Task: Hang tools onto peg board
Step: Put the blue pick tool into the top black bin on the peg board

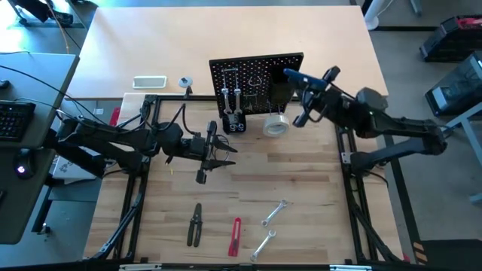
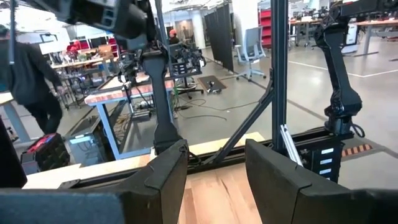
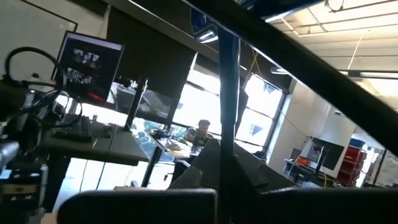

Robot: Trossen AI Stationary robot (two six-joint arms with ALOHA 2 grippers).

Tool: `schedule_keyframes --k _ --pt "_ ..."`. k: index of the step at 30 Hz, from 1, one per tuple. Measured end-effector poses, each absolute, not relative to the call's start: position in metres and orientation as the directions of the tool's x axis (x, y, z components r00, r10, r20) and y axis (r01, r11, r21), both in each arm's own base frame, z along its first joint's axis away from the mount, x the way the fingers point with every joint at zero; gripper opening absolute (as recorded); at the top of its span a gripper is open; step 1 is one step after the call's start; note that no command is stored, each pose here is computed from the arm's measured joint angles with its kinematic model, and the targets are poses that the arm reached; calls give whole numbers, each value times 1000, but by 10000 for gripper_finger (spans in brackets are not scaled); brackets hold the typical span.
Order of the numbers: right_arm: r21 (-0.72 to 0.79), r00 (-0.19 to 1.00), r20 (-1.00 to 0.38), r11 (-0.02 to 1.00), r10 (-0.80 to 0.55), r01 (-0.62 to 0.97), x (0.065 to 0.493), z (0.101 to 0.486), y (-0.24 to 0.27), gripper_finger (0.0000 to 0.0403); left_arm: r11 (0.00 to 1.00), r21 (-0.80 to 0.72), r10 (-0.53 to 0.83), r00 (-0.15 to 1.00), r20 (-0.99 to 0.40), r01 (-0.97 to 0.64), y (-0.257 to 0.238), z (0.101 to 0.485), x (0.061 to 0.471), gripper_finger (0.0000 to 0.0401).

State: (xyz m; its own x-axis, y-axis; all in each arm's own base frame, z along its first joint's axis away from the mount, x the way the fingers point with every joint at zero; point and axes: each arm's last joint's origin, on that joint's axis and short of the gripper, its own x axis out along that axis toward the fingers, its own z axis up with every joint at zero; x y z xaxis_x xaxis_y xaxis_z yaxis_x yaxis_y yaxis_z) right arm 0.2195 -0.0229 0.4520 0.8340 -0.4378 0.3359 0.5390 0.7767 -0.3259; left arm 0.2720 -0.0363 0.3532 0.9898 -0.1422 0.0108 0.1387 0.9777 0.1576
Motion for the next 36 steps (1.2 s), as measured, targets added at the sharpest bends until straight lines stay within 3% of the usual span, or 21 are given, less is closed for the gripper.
schedule_keyframes --k 17,36 --pt "-283 817 232 767 -528 576 246 425 -89 0 979 141 -143 988 -57 150 -37 345 274 152" --pt "-234 815 126 782 -565 578 244 414 -101 0 978 137 -146 985 -90 157 -37 342 274 152"
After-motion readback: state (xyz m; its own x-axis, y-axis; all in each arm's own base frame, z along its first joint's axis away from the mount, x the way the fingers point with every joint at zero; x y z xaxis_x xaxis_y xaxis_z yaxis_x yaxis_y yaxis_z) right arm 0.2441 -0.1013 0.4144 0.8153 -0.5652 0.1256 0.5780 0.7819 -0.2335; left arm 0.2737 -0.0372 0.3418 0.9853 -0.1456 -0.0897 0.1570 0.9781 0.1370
